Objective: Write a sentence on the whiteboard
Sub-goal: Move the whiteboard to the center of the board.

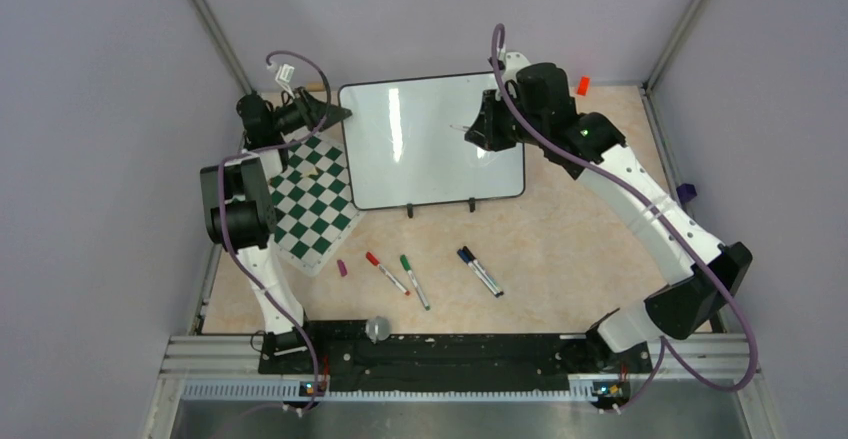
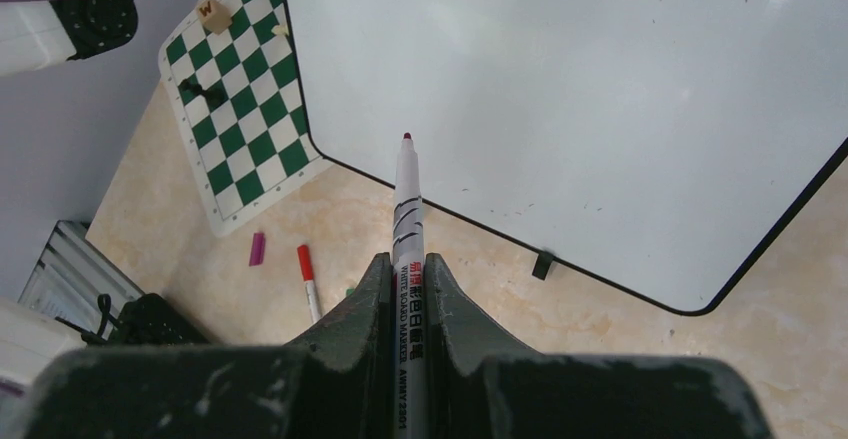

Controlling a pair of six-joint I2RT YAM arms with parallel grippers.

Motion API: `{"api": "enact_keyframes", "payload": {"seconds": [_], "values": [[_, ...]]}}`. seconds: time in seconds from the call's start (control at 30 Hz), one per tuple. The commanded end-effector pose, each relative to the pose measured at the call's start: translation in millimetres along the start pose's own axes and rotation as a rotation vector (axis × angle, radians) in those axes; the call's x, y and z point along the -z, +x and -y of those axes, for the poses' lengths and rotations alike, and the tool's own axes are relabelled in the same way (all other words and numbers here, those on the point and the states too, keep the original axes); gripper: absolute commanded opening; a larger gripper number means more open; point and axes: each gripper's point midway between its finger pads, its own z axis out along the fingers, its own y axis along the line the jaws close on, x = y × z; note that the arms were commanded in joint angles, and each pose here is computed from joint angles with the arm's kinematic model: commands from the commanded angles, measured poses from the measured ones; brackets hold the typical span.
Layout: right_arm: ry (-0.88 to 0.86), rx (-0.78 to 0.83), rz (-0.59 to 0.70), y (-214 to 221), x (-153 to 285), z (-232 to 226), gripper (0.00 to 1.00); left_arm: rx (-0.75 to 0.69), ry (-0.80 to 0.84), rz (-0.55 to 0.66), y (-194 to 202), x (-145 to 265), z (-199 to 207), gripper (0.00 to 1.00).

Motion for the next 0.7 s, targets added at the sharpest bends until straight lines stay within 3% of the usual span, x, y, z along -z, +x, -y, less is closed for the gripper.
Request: {"api": "enact_keyframes", "payload": {"seconds": [0.0, 0.4, 0.67], "values": [[-0.015, -0.006, 0.094, -33, 6, -5, 0.00, -0.126, 0.193, 0.031, -15, 3, 31, 0.47], [-0.012, -0.017, 0.101, -34, 8, -5, 0.00, -0.077, 0.191, -0.033, -4, 1, 20, 0.57], [-0.020, -0.022, 0.102, -37, 7, -8, 0.00, -0.057, 0.210, -0.076, 15, -7, 18, 0.43]]}}
